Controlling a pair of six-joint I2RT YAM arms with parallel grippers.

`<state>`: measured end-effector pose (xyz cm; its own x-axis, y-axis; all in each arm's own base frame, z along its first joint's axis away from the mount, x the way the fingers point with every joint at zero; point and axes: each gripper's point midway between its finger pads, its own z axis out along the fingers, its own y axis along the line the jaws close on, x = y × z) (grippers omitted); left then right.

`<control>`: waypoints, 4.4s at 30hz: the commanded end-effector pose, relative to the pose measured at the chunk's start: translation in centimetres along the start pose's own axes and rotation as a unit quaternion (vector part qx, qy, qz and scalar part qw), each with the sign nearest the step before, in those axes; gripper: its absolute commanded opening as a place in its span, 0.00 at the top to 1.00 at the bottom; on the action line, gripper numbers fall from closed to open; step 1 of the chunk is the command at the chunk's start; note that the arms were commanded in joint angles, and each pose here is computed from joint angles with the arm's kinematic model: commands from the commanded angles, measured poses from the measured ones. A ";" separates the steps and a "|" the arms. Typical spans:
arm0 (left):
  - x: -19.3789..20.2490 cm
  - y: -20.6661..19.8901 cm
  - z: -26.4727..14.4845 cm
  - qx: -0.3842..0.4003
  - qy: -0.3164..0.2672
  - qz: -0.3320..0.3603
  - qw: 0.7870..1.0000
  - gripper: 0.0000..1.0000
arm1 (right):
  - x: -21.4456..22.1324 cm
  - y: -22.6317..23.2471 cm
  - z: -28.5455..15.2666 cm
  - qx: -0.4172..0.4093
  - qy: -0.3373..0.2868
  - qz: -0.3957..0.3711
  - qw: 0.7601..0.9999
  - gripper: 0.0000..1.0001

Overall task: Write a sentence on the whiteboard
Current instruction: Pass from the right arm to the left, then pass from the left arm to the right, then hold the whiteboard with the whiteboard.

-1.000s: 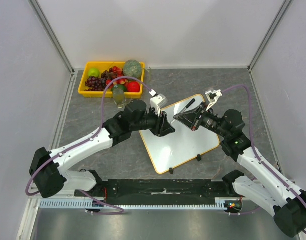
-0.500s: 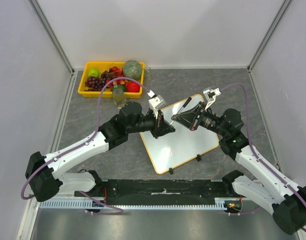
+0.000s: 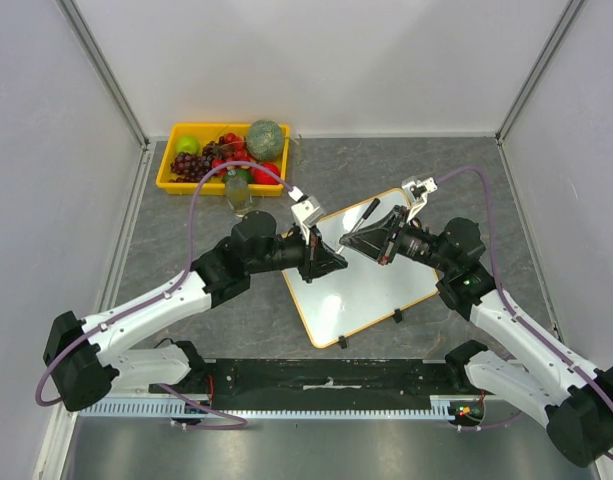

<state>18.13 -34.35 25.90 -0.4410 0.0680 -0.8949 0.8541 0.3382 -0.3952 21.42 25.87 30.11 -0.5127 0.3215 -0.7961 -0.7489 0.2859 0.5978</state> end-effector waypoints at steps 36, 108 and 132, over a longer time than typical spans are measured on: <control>-2.2 -6.4 -4.0 0.130 0.005 0.043 0.991 0.98 | -1.5 7.5 -1.2 -0.184 0.060 -0.066 0.979 0.53; 8.4 11.3 -5.0 -0.016 -0.028 -0.175 0.984 0.72 | -1.1 -8.2 -3.8 0.152 0.036 -0.054 0.986 1.00; 13.9 10.7 -5.7 0.007 0.048 -0.163 0.985 0.98 | -1.2 -7.2 -4.3 0.134 0.042 -0.094 0.986 1.00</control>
<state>21.48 -25.18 14.67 -0.7452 -0.0831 -0.6617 0.6071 0.3261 -0.7247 25.90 19.69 26.19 -0.4539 0.1946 -0.8695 -0.6702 0.5685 0.4771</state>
